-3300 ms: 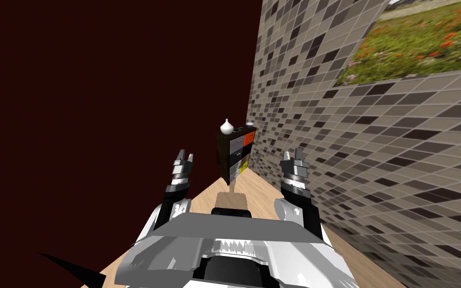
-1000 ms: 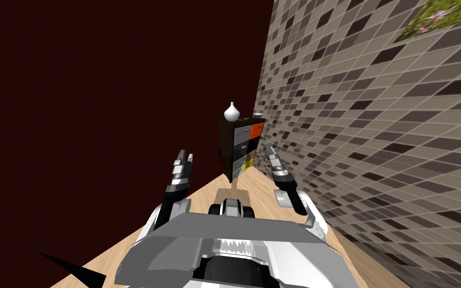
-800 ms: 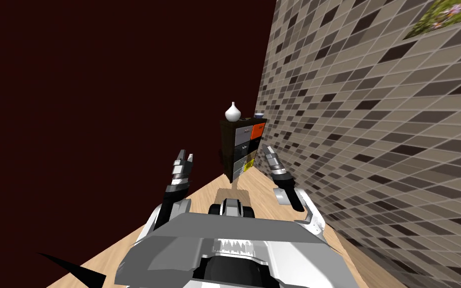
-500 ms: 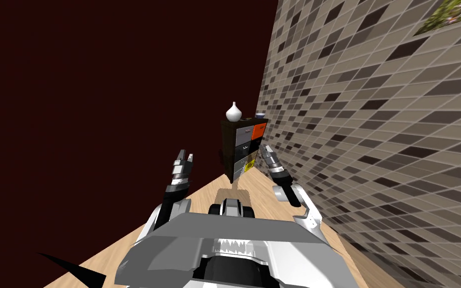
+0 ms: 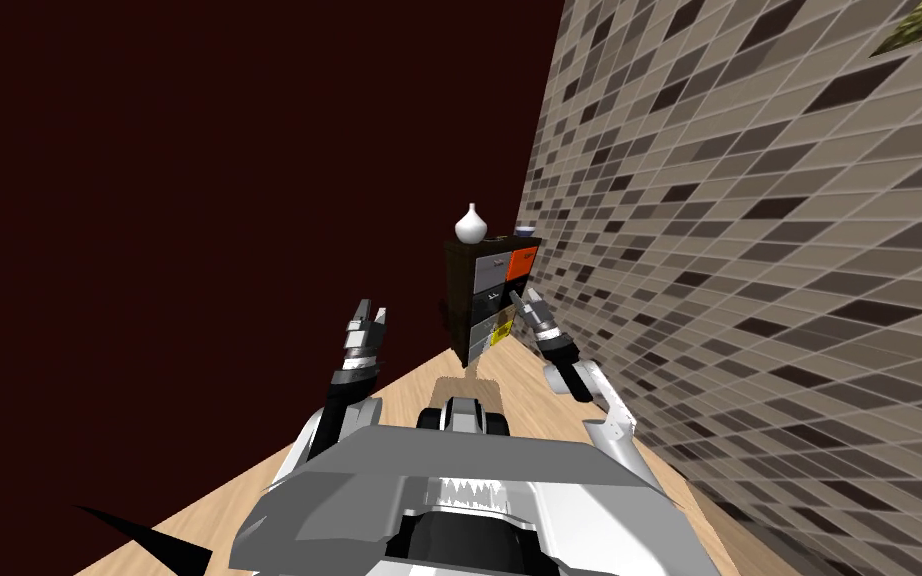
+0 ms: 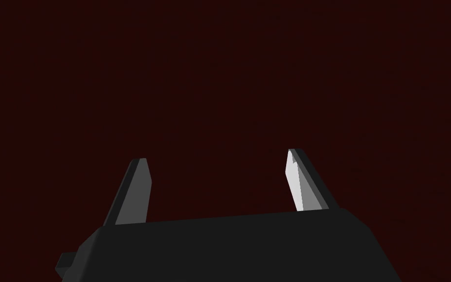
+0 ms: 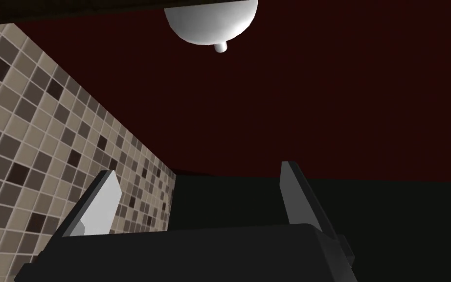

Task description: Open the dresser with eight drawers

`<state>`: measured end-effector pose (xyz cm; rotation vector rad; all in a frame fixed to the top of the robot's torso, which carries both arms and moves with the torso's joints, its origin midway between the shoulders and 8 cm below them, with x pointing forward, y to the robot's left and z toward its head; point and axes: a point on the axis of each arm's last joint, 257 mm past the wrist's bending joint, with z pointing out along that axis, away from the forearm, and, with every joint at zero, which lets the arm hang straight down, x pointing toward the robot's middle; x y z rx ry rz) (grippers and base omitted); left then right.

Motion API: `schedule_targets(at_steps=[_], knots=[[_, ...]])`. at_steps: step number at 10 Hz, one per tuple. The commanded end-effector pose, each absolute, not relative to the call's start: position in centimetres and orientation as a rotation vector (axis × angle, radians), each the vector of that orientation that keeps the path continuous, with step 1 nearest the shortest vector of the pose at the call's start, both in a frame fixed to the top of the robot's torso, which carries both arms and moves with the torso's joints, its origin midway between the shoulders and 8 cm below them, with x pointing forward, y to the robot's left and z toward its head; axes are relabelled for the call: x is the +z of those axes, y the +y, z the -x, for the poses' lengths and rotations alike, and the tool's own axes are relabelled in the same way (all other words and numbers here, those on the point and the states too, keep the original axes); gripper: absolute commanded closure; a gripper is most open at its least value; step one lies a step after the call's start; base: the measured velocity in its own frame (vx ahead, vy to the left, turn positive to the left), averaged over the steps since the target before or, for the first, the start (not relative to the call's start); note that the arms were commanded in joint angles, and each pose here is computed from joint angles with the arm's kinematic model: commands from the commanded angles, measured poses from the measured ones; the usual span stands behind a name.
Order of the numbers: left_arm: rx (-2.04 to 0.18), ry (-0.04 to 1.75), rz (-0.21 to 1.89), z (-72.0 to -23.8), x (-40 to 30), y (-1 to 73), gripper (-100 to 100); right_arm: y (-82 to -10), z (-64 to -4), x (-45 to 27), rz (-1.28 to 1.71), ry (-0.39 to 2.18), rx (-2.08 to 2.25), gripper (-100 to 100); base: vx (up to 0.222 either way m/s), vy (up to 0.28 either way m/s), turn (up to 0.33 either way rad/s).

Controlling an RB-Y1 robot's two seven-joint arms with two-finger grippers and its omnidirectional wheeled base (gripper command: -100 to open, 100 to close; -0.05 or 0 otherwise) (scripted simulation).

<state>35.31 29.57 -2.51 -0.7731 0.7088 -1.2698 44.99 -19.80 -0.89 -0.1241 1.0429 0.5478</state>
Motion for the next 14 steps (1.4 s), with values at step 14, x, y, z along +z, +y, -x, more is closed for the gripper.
schedule_targets(at_steps=[14], knots=[[-1.27,0.709,0.773,-35.3,-2.5,29.6,0,-19.3,-52.9,-3.8,0.625,1.072,-0.069,-100,0.018,-0.006,0.055]])
